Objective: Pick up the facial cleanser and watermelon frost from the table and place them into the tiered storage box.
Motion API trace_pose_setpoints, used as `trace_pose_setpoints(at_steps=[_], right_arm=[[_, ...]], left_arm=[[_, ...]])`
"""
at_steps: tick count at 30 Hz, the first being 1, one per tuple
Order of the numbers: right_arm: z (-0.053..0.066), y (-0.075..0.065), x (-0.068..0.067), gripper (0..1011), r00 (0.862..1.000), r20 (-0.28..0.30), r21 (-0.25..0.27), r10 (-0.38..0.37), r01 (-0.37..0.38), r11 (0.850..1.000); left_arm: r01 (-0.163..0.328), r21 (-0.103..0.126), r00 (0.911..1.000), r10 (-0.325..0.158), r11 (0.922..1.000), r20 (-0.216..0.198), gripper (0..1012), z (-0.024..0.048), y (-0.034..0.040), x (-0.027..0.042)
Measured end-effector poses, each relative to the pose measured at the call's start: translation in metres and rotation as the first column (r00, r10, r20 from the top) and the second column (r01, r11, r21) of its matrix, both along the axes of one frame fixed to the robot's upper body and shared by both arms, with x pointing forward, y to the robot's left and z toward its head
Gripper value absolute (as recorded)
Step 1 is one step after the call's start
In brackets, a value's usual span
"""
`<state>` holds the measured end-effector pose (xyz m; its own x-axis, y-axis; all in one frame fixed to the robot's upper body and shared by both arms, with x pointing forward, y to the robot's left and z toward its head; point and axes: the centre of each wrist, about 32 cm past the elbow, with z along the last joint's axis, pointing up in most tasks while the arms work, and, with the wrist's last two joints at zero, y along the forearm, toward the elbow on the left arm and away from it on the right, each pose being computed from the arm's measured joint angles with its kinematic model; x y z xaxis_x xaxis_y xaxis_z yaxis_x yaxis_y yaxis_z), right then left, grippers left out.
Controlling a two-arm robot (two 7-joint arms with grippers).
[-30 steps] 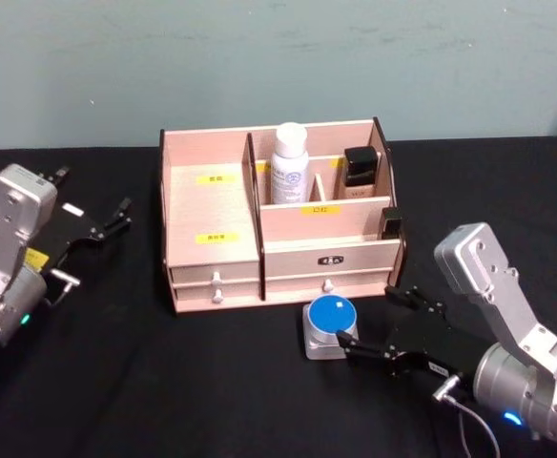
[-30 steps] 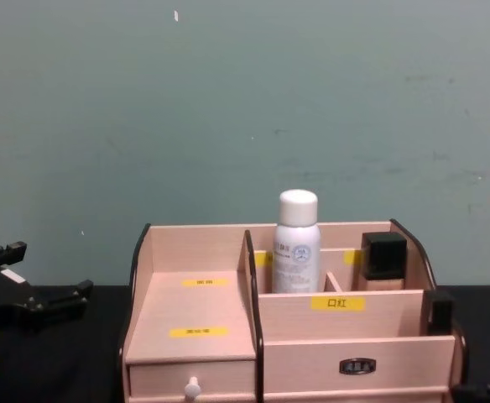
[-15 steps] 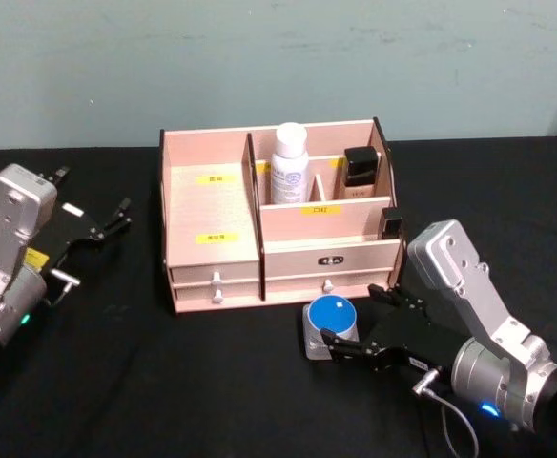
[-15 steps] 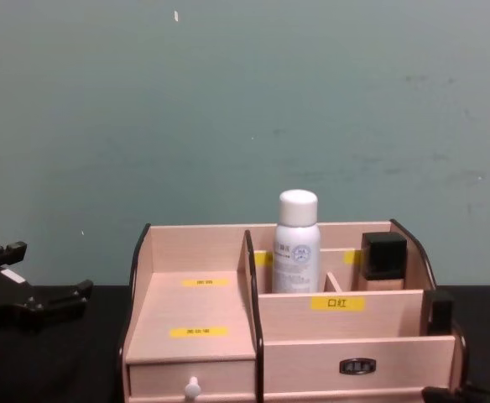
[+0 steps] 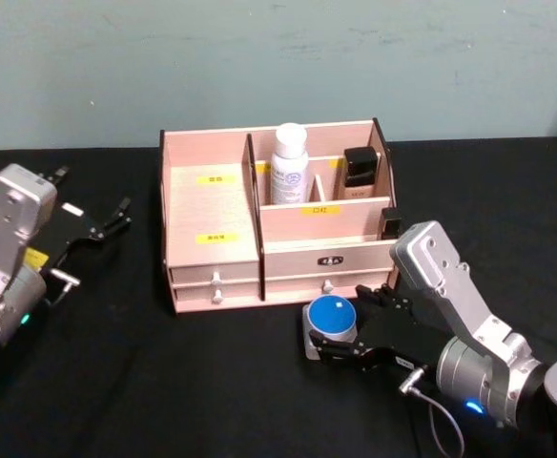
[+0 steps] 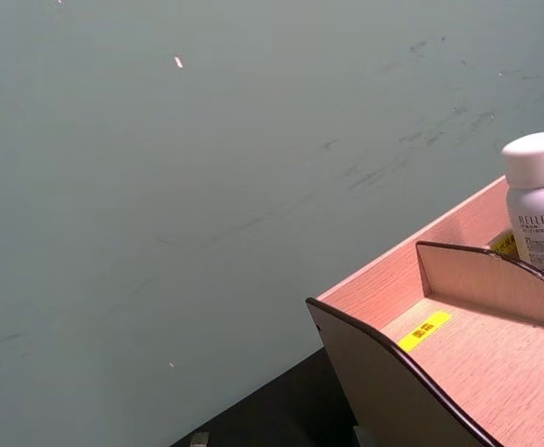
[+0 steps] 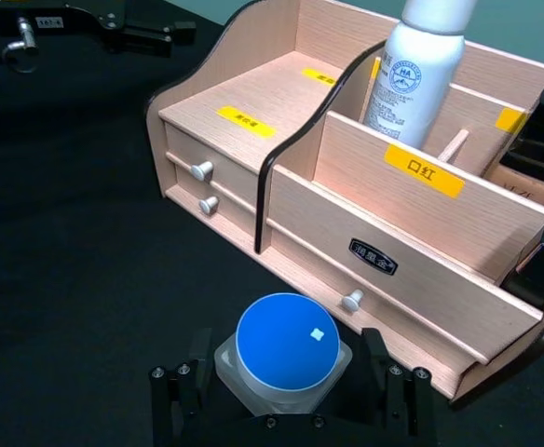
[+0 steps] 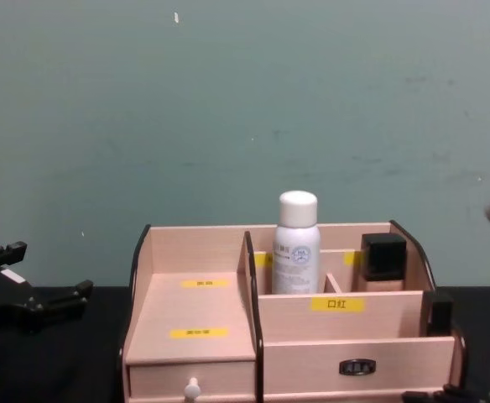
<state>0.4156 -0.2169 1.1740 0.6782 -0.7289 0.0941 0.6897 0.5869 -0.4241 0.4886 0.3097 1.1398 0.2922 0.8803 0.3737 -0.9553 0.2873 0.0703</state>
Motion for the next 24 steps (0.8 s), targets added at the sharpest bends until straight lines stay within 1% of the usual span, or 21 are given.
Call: trace_pose_setpoints(at_steps=[24], right_arm=[[-0.0087,0.0065,0.0075,1002,1.0,-0.013,-0.008,0.006,-0.006,1.0]], left_arm=[[0.0,0.0,1.0,0.0,1.0,0.0,1001,0.0,0.0,0.0]])
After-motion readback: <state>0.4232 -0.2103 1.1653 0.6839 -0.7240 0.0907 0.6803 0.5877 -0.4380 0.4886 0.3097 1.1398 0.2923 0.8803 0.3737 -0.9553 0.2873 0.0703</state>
